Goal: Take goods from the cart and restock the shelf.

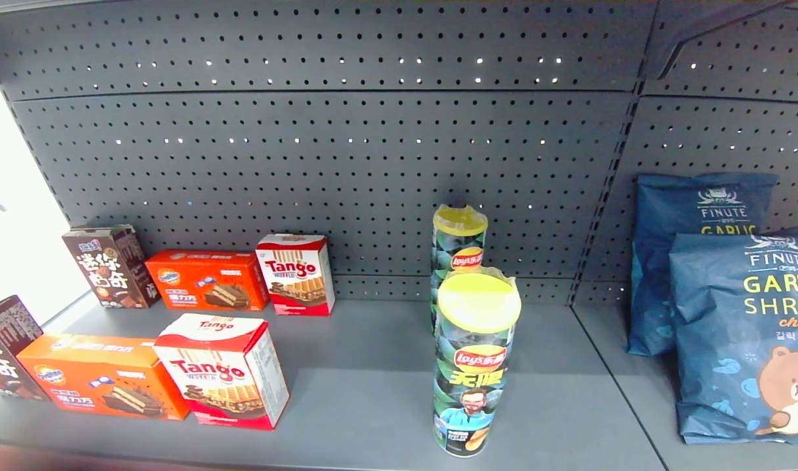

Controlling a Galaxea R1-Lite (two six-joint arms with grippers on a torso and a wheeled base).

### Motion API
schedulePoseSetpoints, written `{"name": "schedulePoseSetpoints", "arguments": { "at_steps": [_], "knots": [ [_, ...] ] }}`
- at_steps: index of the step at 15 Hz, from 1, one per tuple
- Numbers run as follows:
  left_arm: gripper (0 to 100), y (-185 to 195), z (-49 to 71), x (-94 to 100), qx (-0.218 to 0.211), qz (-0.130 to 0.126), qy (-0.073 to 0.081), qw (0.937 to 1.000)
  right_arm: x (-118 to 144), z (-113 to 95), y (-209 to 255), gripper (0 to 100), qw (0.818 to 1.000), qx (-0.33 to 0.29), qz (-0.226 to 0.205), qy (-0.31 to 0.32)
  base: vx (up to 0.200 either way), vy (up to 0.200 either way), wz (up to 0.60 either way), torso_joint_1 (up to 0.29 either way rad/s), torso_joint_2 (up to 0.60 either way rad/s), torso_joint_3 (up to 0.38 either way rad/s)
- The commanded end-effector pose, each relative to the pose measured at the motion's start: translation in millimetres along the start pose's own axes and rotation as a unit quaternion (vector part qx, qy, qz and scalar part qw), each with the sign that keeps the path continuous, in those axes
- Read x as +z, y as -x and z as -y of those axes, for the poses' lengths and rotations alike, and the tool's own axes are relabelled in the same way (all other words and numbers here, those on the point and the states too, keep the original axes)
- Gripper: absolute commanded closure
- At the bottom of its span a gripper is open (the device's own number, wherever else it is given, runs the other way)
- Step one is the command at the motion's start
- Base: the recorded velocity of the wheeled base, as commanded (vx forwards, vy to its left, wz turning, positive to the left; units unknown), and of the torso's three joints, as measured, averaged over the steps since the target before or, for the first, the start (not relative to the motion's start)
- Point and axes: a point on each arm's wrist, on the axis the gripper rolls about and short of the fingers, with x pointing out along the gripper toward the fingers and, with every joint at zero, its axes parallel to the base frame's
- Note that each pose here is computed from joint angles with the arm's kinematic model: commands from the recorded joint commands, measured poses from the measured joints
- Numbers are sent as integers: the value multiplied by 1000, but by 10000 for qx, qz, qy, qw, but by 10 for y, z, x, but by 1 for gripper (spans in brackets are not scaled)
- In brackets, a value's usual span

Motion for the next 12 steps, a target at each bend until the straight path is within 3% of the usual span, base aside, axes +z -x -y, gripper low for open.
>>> {"name": "schedulePoseSetpoints", "arguments": {
  "at_steps": [1,8,10,12],
  "knots": [
    [0,38,9,-54,42,61,3,10000,-8,0,3,0,10000,2,18,-1,0,0,0,0,0,0],
    [0,28,3,-93,346,-60,19,9994,-8,3,2,0,9999,102,10,14,0,0,0,0,0,0],
    [0,30,-6,-93,641,-108,42,9979,-11,39,17,0,9934,1138,113,114,0,0,0,0,0,0],
    [0,22,12,-188,651,-219,46,9976,-29,39,65,0,9944,964,438,51,0,0,0,0,0,0]
  ]
}}
